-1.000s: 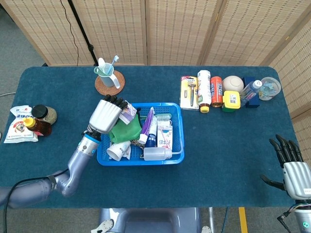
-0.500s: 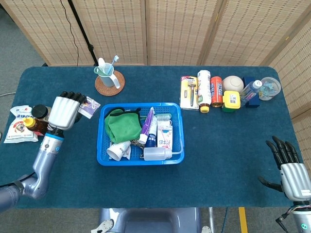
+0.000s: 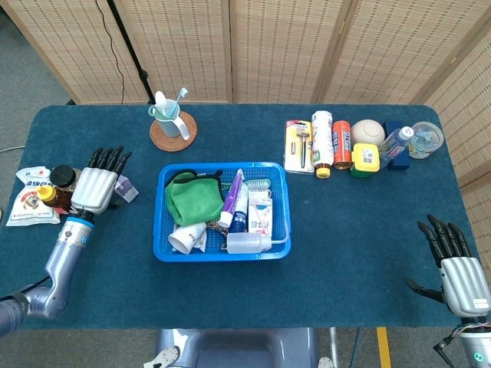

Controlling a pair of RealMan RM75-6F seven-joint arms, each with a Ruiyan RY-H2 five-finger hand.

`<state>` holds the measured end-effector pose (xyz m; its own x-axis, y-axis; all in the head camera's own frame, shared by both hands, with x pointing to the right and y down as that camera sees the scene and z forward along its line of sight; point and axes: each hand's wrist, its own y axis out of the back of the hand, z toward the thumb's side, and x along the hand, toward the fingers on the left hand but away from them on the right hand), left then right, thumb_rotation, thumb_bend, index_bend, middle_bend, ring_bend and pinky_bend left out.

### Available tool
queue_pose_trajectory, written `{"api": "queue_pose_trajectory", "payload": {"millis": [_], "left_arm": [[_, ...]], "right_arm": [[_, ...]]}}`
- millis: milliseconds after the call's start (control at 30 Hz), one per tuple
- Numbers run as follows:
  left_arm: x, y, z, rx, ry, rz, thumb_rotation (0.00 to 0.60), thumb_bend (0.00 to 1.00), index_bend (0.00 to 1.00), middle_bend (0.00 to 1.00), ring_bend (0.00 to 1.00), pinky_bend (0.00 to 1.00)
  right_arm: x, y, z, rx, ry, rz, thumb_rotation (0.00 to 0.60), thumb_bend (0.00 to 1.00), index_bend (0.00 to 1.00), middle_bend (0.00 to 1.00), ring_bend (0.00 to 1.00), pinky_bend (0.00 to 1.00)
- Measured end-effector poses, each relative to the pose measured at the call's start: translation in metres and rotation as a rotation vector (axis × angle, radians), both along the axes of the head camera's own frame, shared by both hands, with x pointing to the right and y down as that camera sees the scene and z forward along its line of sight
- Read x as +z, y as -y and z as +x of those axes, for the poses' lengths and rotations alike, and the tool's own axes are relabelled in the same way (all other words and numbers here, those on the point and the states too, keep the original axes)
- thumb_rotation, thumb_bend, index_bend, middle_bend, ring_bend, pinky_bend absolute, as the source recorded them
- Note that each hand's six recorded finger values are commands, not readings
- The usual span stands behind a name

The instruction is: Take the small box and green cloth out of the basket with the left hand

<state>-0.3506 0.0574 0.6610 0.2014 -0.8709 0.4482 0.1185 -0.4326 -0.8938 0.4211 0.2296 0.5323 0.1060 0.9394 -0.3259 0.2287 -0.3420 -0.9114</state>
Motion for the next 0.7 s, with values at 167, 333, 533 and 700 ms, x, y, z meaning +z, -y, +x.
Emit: {"api": "queue_pose_trajectory", "payload": {"millis": [167,333,533,700], "left_arm": [[-0.028,-0.004,0.008,0.025,-0.085,0.030,0.600,0.02,0.00,0.00,0.00,0.00],[-0.049,-0.009,0.025,0.057,-0.181,0.034,0.600,0.02,0.00,0.00,0.00,0.00],[-0.055,-0.013,0.070,0.144,-0.229,-0.009,0.600,0.02,0.00,0.00,0.00,0.00],[-0.045,-0.015,0.105,0.188,-0.231,-0.044,0.600,0.02,0.00,0.00,0.00,0.00]], "right_arm": [[-0.002,-0.001,0.000,-0.001,0.006,0.005,0.600,0.00,0.00,0.00,0.00,0.00],[-0.002,-0.001,-0.001,-0.004,0.008,0.004,0.600,0.00,0.00,0.00,0.00,0.00],[-0.004,-0.001,0.000,-0.004,0.010,0.007,0.600,0.00,0.00,0.00,0.00,0.00],[-0.004,0.000,0.002,0.002,0.012,0.008,0.600,0.00,0.00,0.00,0.00,0.00]]}}
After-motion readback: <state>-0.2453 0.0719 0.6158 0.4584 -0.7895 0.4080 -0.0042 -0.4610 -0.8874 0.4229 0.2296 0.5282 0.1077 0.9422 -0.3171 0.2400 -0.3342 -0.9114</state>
